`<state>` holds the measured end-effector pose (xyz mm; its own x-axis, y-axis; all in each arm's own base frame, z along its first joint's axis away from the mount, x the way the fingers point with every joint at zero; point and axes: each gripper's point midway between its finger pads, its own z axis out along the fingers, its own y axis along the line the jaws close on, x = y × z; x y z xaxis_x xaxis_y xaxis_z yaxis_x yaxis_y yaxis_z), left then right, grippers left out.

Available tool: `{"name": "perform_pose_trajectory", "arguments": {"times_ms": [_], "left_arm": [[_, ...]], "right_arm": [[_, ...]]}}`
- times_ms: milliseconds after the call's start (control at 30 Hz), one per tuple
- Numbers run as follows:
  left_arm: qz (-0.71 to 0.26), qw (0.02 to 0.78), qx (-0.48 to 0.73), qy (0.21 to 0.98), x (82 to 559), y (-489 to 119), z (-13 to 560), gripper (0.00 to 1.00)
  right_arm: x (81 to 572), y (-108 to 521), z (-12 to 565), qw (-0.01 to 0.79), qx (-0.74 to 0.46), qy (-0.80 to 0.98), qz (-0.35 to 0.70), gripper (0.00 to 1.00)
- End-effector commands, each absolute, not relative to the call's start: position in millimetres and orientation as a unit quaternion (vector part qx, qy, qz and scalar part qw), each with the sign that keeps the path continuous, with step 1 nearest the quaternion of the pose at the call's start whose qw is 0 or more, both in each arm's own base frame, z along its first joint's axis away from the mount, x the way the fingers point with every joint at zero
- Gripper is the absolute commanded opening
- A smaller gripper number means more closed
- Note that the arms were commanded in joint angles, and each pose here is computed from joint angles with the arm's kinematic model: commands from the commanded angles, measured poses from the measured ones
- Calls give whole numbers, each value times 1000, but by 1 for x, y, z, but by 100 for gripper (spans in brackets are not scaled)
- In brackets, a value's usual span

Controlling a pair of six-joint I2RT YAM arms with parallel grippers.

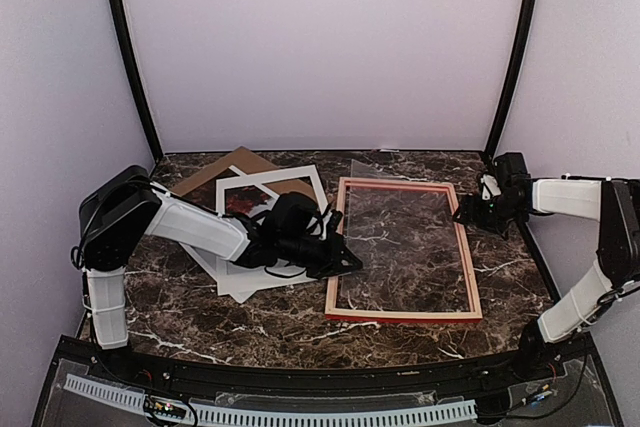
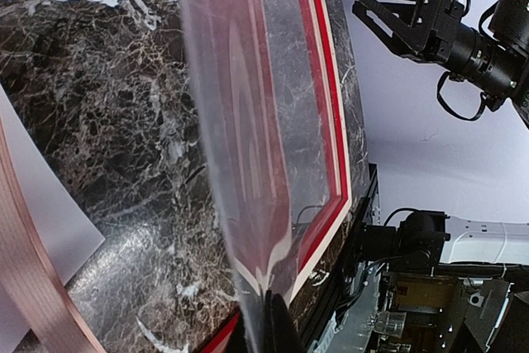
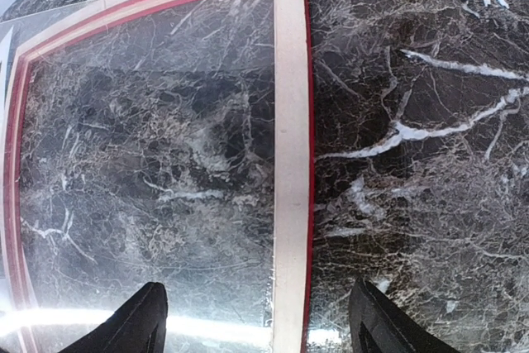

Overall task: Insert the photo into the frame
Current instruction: Place the glass panel in the frame body.

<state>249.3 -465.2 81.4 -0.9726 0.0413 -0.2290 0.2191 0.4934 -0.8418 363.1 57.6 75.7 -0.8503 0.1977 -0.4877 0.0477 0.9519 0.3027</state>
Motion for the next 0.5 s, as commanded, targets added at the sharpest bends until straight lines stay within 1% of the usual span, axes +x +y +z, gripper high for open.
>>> {"name": "perform_pose_trajectory", "arguments": {"times_ms": [0, 333, 467], "left_arm": [[-512, 87, 102, 848, 245, -472, 97, 0], [-510, 83, 101, 850, 244, -473, 94, 0], [-509, 79, 100, 851, 245, -473, 92, 4]], "right_arm": [[373, 54, 91, 289, 68, 945, 136, 77], [377, 51, 95, 296, 78, 943, 131, 79], [378, 50, 97, 298, 80, 942, 131, 80]]}}
